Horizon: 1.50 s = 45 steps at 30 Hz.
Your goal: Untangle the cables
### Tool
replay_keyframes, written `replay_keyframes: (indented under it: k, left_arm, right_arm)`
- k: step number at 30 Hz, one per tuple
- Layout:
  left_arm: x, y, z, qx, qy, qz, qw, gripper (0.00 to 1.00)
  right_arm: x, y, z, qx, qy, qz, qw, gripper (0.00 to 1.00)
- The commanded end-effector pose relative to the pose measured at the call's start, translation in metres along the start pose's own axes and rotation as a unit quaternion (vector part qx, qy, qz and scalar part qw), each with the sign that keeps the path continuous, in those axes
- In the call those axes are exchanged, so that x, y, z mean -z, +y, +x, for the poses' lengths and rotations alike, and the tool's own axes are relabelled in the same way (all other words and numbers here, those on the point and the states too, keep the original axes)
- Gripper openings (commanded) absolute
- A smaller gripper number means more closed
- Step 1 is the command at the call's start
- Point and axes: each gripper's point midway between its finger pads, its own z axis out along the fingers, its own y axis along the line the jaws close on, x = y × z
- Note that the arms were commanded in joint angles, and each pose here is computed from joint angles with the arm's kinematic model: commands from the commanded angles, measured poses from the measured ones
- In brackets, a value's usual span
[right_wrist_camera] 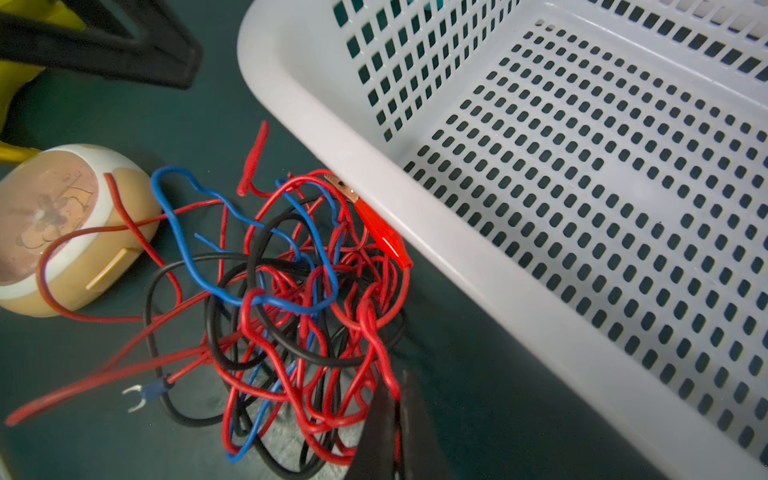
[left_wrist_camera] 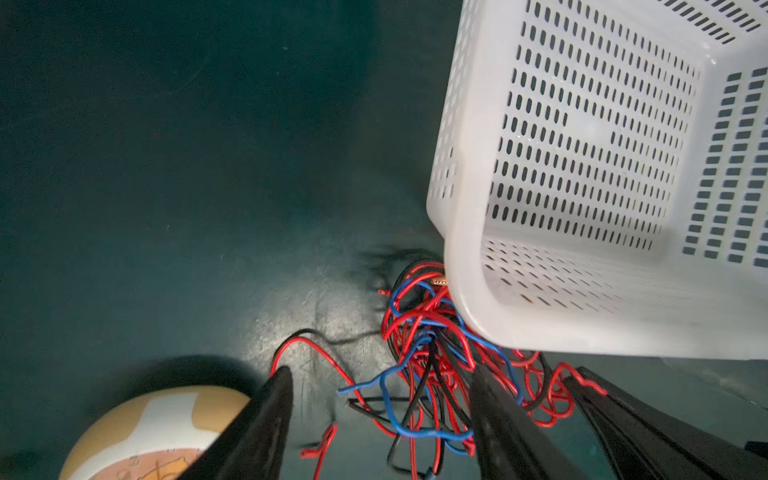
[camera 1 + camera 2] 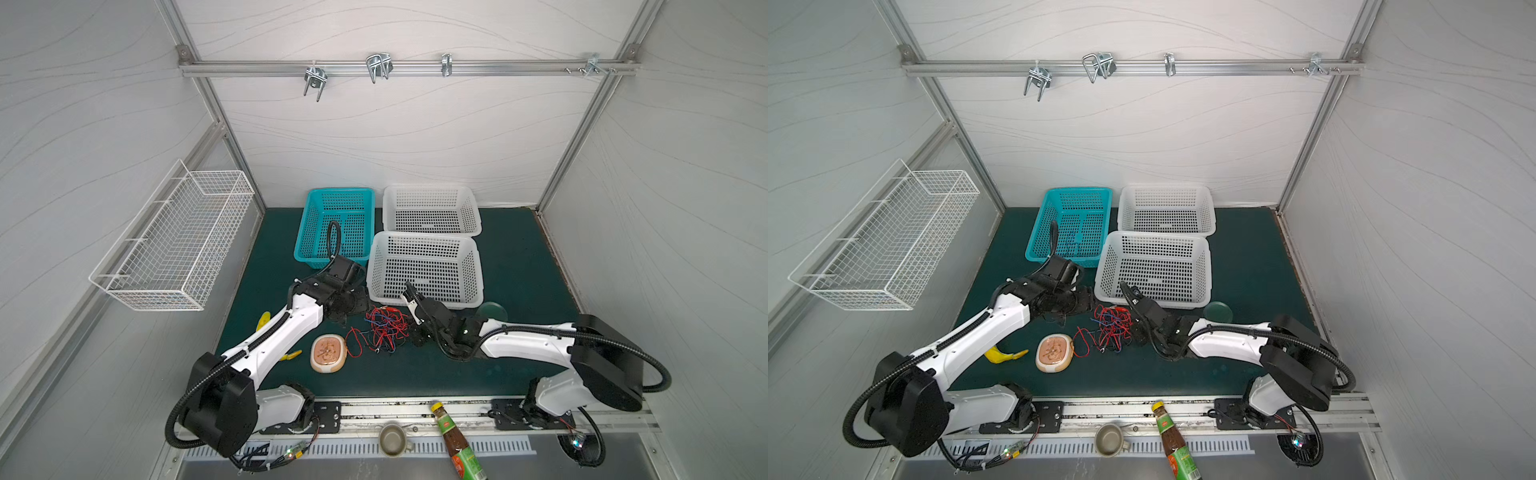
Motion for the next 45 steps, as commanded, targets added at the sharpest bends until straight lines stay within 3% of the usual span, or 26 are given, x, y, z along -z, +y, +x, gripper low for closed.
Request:
replay_keyframes:
  k: [1, 14, 23, 27, 34, 45]
  left_arm:
    - [0.008, -0.007, 0.014, 0.032, 0.025, 0.023, 0.999, 0.69]
    - [-0.018, -0.020, 0.044, 0.059, 0.061, 0.040, 0.996, 0.62]
    - [-0.031, -0.018, 0.047, 0.066, 0.067, 0.030, 0.995, 0.49]
    - [-0.038, -0.014, 0.050, 0.065, 0.074, 0.018, 0.995, 0.38]
    - [-0.037, -0.009, 0.048, 0.060, 0.070, 0.001, 0.996, 0.00]
    - [-0.006, -0.007, 0.028, 0.022, 0.034, -0.020, 0.999, 0.00]
  right_arm:
    - [0.001, 0.004, -0.009, -0.008, -0.013, -0.002, 1.000, 0.00]
    - [0.012, 0.013, -0.019, -0.006, -0.052, -0.024, 0.998, 0.00]
    - [0.013, 0.017, -0.019, -0.002, -0.058, -0.030, 0.998, 0.00]
    - [0.015, 0.019, -0.021, 0.003, -0.063, -0.034, 0.997, 0.00]
    - [0.012, 0.012, -0.012, 0.002, -0.050, -0.015, 0.999, 0.00]
    - [0.008, -0.033, 0.029, -0.045, 0.001, 0.101, 0.994, 0.00]
